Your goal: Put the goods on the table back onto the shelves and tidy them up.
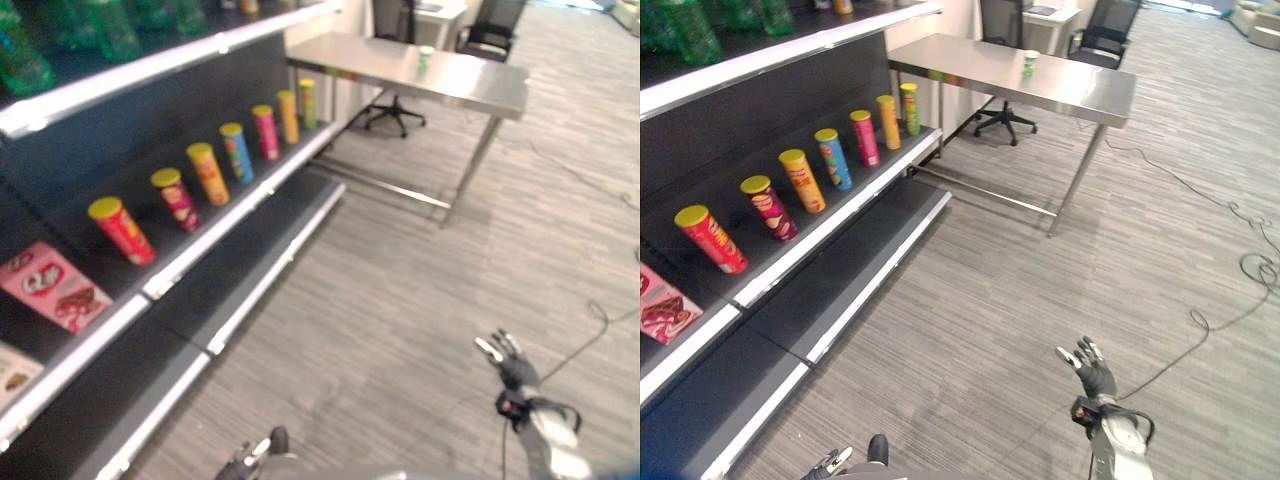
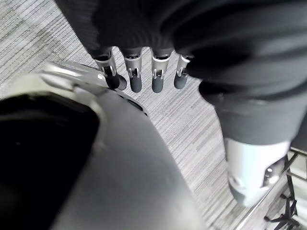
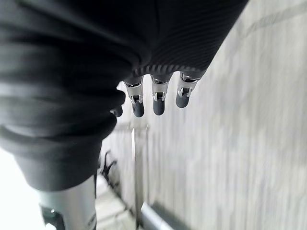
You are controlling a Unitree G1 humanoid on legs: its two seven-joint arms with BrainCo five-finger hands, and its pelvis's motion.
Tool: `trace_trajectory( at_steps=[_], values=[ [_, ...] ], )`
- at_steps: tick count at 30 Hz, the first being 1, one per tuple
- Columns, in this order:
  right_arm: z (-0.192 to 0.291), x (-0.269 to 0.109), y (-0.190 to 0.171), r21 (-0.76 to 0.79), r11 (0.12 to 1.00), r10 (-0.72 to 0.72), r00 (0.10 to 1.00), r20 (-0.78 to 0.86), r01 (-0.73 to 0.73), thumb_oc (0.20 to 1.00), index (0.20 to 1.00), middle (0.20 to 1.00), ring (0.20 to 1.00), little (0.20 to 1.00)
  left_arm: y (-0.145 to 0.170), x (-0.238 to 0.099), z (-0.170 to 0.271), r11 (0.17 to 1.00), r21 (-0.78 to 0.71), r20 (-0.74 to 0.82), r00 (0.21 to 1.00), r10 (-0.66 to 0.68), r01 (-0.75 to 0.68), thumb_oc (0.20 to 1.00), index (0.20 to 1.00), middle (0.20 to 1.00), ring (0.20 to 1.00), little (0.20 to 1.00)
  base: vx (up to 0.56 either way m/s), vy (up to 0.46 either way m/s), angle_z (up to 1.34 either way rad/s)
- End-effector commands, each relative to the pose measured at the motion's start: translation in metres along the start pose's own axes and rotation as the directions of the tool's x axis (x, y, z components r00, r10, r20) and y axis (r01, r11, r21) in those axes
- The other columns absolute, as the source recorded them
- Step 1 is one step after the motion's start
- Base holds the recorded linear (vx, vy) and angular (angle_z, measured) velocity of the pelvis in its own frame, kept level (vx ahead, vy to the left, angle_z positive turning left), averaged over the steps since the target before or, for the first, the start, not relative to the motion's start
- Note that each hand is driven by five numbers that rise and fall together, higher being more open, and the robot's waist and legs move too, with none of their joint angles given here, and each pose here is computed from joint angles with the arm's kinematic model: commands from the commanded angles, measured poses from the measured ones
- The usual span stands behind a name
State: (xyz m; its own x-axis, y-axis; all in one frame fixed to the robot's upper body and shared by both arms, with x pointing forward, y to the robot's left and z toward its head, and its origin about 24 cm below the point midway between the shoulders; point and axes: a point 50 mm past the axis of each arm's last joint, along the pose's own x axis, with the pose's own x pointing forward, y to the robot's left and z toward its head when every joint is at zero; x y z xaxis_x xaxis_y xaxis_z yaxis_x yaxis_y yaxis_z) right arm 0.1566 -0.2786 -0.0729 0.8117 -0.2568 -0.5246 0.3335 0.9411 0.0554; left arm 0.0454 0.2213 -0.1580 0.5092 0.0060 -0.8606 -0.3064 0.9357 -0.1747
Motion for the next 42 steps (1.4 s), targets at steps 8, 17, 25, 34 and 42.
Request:
trace_trajectory(
  at_steps=[8, 17, 25, 34, 42],
  values=[
    [0.03, 0.015, 0.019, 0.064, 0.997, 0.032, 0.986, 0.165, -0.043, 1.0, 1.0, 1.0, 1.0, 1.0, -0.031, 0.016, 0.026, 0.989, 0.093, 0.054, 0.991, -0.121, 0.116, 1.0, 1.0, 1.0, 1.0, 1.0, -0.03, -0.086, 0.07],
    [0.09, 0.017, 0.026, 0.0, 0.999, 0.047, 0.932, 0.358, -0.051, 1.0, 1.0, 1.0, 1.0, 1.0, -0.024, 0.012, 0.035, 0.998, 0.042, 0.116, 0.991, -0.061, 0.056, 1.0, 1.0, 1.0, 1.0, 1.0, 0.0, -0.092, 0.12],
    [0.102, 0.013, 0.029, -0.053, 0.997, 0.078, 0.91, 0.406, -0.061, 1.0, 1.0, 1.0, 1.0, 1.0, -0.034, 0.016, 0.042, 0.996, 0.034, 0.14, 0.986, -0.09, 0.086, 1.0, 1.0, 1.0, 1.0, 1.0, 0.01, -0.028, 0.03],
    [0.118, -0.002, 0.041, -0.103, 0.99, 0.135, 0.867, 0.479, -0.097, 1.0, 1.0, 1.0, 1.0, 1.0, -0.058, 0.017, 0.055, 0.981, 0.022, 0.205, 0.96, -0.192, 0.192, 1.0, 1.0, 1.0, 1.0, 1.0, 0.03, -0.155, -0.01],
    [0.147, -0.001, 0.051, -0.116, 0.987, 0.156, 0.816, 0.557, -0.11, 1.0, 1.0, 1.0, 1.0, 1.0, -0.016, 0.011, 0.043, 0.992, 0.097, 0.108, 0.99, -0.085, 0.074, 1.0, 1.0, 1.0, 1.0, 1.0, 0.3, 0.094, -0.16]
  ],
)
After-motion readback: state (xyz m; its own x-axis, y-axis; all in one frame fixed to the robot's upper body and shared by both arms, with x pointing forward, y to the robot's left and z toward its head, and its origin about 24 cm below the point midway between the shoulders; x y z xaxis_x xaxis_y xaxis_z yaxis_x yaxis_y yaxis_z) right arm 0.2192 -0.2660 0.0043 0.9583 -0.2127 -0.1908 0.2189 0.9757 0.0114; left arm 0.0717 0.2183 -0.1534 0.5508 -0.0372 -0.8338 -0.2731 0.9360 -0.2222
